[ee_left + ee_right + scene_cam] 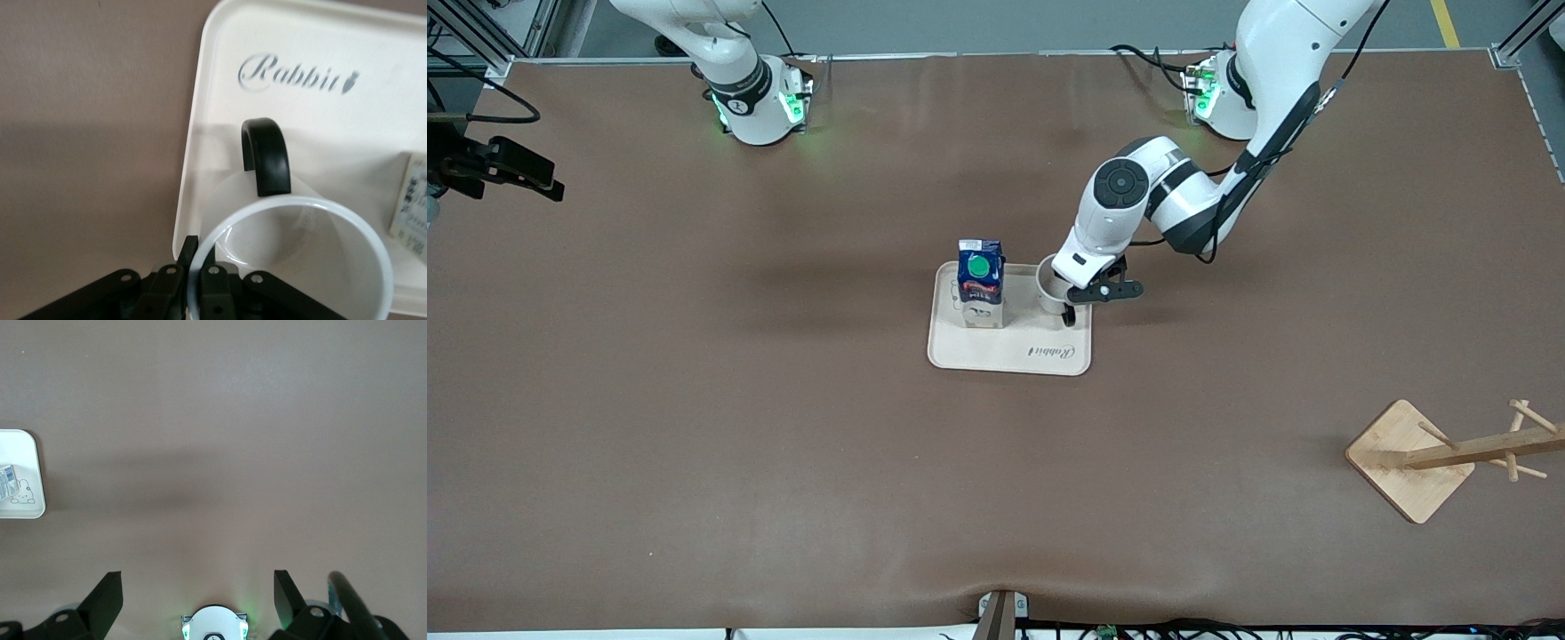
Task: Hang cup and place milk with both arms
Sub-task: 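Lower the left gripper and grasp the white mug's rim, then carry the mug with the left gripper while the right gripper reaches out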
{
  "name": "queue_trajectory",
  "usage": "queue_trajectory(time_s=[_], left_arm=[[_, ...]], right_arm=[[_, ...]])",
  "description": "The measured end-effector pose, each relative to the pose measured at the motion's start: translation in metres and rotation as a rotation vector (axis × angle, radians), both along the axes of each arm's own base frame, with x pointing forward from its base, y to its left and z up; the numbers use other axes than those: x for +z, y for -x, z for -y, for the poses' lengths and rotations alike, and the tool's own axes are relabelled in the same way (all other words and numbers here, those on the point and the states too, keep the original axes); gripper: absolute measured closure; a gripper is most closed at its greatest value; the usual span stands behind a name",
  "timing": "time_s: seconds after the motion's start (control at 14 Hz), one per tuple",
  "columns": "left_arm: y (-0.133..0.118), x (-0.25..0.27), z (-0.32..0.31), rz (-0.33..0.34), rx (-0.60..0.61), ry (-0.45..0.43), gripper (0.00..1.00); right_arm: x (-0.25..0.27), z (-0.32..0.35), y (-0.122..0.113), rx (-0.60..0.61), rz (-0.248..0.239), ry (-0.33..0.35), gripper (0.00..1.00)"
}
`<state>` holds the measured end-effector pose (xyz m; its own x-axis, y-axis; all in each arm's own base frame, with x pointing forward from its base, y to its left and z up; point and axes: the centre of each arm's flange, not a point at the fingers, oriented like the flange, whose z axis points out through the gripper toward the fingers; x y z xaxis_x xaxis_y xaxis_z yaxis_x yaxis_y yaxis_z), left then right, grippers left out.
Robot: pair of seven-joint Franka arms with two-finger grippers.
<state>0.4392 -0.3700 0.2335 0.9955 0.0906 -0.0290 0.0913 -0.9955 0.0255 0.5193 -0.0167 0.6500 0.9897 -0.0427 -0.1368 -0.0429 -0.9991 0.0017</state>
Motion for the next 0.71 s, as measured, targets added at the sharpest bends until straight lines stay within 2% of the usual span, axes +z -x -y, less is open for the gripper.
queue_trajectory(time_s=[0.29, 0.71], left_arm=[[-0.029, 0.043, -0.013, 0.074, -0.003, -0.016, 0.95], [-0.083, 0.153, -0.064, 0.173, -0.006, -0.106, 0.95]], right_arm=[[0.003, 0.0, -0.001, 0.0, 0.01, 0.0, 0.0], [-0.003, 0.001, -0.006, -0.001, -0.001, 0.0, 0.0]])
